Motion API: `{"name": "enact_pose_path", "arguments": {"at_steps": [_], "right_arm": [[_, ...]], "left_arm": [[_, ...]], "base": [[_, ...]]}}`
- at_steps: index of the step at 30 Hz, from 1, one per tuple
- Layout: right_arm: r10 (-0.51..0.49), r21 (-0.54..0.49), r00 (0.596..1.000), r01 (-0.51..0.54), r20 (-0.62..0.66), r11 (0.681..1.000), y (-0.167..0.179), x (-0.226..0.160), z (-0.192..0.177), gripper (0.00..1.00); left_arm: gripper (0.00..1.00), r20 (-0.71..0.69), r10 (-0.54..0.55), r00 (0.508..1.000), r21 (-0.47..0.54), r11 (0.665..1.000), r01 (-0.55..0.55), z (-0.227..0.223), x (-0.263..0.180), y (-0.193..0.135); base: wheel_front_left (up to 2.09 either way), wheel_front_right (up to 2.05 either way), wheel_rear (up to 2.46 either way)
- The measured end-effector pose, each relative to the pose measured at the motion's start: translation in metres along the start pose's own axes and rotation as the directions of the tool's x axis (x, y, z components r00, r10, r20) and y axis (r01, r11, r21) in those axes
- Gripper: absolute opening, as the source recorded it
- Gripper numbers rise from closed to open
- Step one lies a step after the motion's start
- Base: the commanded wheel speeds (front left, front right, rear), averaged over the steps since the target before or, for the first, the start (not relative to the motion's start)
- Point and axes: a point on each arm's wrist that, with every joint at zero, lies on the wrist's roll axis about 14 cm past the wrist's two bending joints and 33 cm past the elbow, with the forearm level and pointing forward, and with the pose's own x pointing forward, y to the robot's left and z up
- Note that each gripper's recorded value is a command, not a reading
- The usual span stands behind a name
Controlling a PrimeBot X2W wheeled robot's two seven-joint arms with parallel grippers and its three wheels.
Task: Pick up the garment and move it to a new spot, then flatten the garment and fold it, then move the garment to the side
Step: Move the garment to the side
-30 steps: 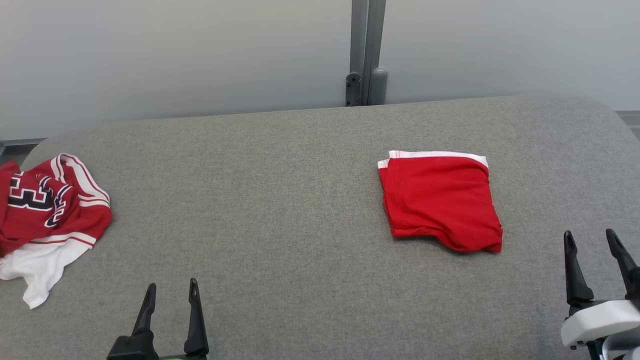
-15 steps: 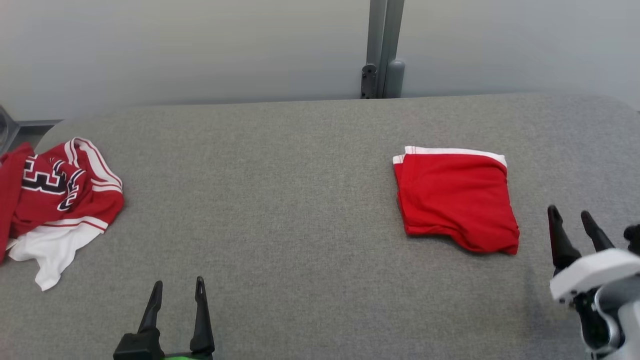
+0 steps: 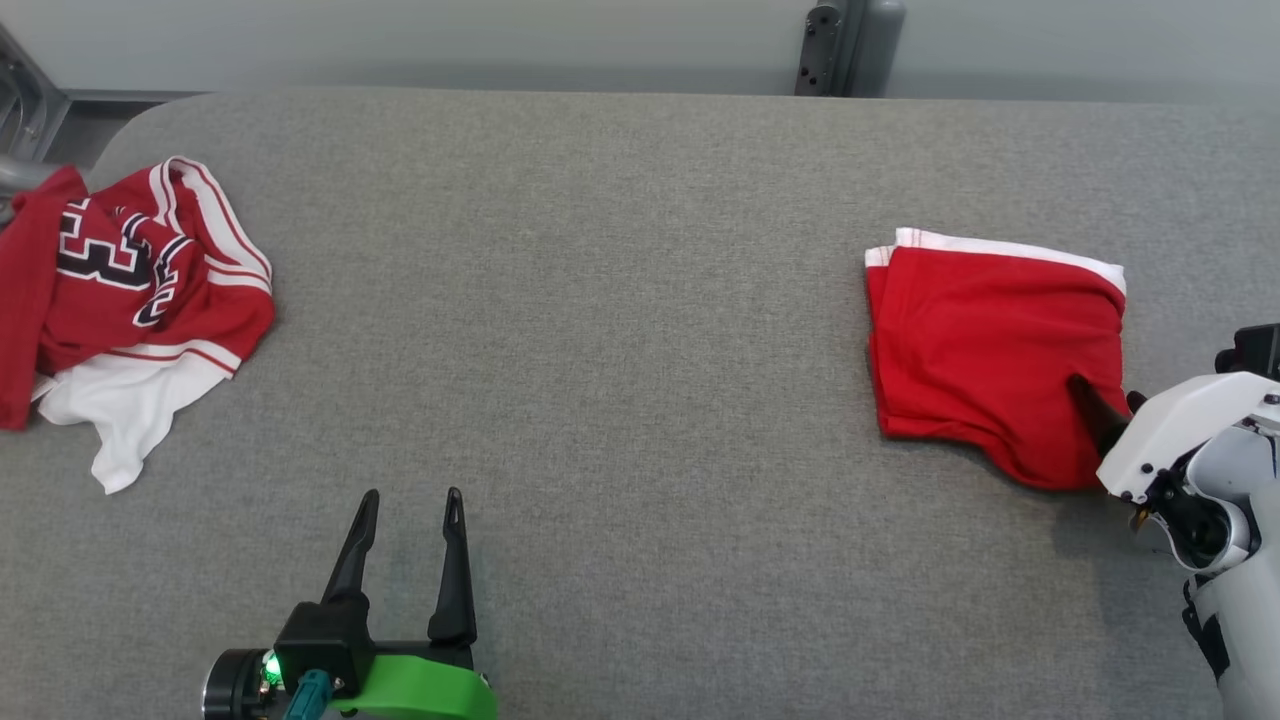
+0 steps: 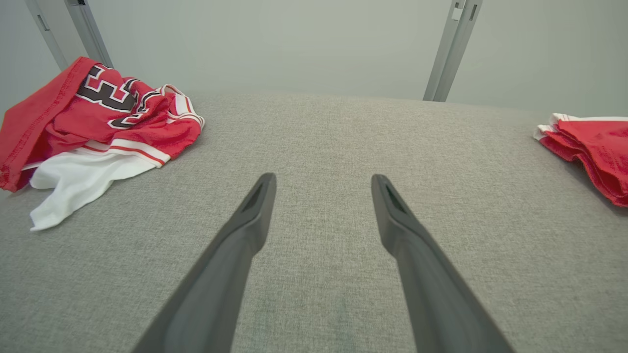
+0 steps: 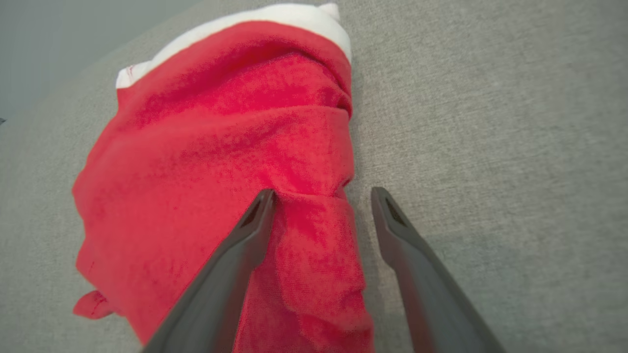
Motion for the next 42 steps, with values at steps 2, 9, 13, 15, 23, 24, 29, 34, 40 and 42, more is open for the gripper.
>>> {"name": "enact_pose_path", "arguments": {"at_steps": [2,9,13,15,23,24,29,34,40,42], "right_arm": [[0.013,0.005,1.000,-0.013,-0.023,1.000,0.007,0.010,-0.005,1.00],[0.047,0.015,0.999,-0.047,-0.016,0.999,0.014,0.023,0.006,0.00],[0.013,-0.040,1.000,-0.012,0.018,0.999,-0.008,0.025,0.042,0.00],[-0.028,-0.071,0.999,0.030,0.027,0.997,-0.029,0.025,0.059,0.00],[-0.301,-0.253,0.953,0.298,0.028,0.920,-0.136,0.015,0.088,0.00],[-0.343,-0.284,0.939,0.334,0.020,0.899,-0.151,0.011,0.088,0.00],[-0.478,-0.401,0.877,0.455,0.047,0.795,-0.203,-0.008,0.098,0.00],[-0.516,-0.468,0.849,0.503,0.113,0.726,-0.217,-0.010,0.118,0.30],[-0.533,-0.542,0.822,0.547,0.201,0.639,-0.226,-0.016,0.143,1.00],[-0.511,-0.554,0.817,0.564,0.268,0.612,-0.223,-0.022,0.160,1.00]], "left_arm": [[1.00,-0.009,0.013,1.000,0.003,1.000,-0.013,-0.002,0.000,0.003],[1.00,-0.014,0.011,1.000,0.011,1.000,-0.010,-0.004,0.012,0.003],[1.00,0.006,-0.031,0.999,0.025,0.999,0.031,0.000,0.032,-0.008],[1.00,0.010,-0.063,0.998,0.040,0.997,0.063,0.000,0.044,-0.016],[1.00,-0.044,-0.193,0.980,0.067,0.978,0.195,-0.029,0.082,-0.048],[1.00,-0.057,-0.202,0.978,0.063,0.977,0.205,-0.035,0.084,-0.051],[1.00,-0.105,-0.231,0.967,0.050,0.970,0.238,-0.056,0.090,-0.059],[1.00,-0.120,-0.217,0.969,0.051,0.973,0.224,-0.062,0.090,-0.054],[1.00,-0.125,-0.187,0.974,0.051,0.979,0.195,-0.062,0.086,-0.046],[1.00,-0.120,-0.179,0.976,0.043,0.982,0.186,-0.059,0.085,-0.045]], "base": [[0.00,0.00,0.00],[0.00,0.00,0.00],[0.00,0.00,0.00],[0.00,0.00,0.00],[0.00,0.00,0.00],[0.00,0.00,0.00],[0.00,0.00,0.00],[0.00,0.00,0.00],[0.00,0.00,0.00],[0.00,0.00,0.00]]}}
